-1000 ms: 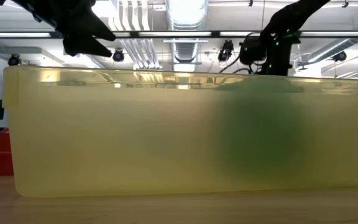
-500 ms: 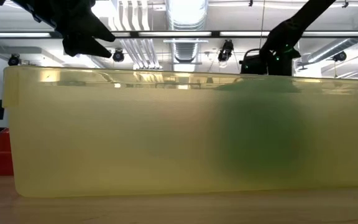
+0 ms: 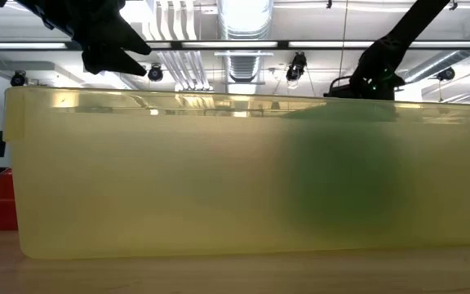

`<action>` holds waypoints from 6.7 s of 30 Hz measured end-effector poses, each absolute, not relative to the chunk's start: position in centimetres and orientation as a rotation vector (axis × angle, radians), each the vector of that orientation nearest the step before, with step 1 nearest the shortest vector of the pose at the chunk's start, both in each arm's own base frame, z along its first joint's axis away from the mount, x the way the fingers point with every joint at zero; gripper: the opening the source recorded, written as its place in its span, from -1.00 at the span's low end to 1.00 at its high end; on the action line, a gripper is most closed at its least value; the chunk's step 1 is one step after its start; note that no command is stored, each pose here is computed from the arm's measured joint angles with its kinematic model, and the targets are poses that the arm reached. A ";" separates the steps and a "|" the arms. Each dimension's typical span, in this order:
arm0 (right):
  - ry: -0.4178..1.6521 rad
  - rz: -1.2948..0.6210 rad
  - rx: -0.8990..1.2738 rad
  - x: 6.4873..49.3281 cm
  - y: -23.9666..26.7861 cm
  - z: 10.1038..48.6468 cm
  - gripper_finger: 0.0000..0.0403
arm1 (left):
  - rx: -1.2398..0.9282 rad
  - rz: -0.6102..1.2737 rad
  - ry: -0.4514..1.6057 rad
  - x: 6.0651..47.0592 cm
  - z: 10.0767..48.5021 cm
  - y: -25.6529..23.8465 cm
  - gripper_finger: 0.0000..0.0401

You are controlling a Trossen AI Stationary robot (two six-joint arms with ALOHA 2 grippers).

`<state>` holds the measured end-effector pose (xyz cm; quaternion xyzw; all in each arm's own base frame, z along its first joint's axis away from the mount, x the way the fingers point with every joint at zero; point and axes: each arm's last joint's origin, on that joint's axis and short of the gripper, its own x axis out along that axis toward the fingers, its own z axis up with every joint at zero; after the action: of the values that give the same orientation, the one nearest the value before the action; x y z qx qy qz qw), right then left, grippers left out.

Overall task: Pick & Place Toys
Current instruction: Put the light blue game piece into the white bin, then put the light green game piece into the white bin

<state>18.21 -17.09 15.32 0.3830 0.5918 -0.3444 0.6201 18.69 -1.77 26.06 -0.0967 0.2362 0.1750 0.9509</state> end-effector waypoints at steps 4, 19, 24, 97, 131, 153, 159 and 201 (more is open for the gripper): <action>1.361 -0.791 0.880 18.2 -17.1 15.3 -0.33 | -0.197 0.355 0.480 18.7 26.1 -1.8 0.59; 1.349 -0.789 0.862 18.3 -17.2 15.3 -0.07 | -0.194 0.355 0.480 18.7 26.1 -1.8 0.59; 1.356 -0.769 0.837 18.3 -17.2 15.3 -0.06 | -0.194 0.355 0.480 18.7 26.1 -1.8 0.59; 1.442 -0.693 0.740 17.0 10.6 21.2 -0.05 | -0.189 0.383 0.464 18.7 26.2 -1.7 0.59; 1.402 -0.865 0.824 16.8 13.0 16.6 -0.05 | -0.199 0.381 0.465 18.7 26.1 -1.7 0.59; 1.338 -0.862 0.910 17.0 13.1 15.4 -0.05 | -0.200 0.378 0.466 18.7 26.1 -1.7 0.59; 1.339 -0.840 0.927 16.9 13.1 14.7 -0.05 | -0.200 0.378 0.466 18.7 26.1 -1.7 0.59; 1.449 -0.671 0.801 17.2 13.5 15.9 -0.59 | -0.220 0.385 0.461 18.7 26.1 -1.7 0.59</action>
<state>17.23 13.55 15.89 0.3494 0.6321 -0.2925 0.6268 18.72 -1.70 26.13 -0.1079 0.2265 0.1895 0.9493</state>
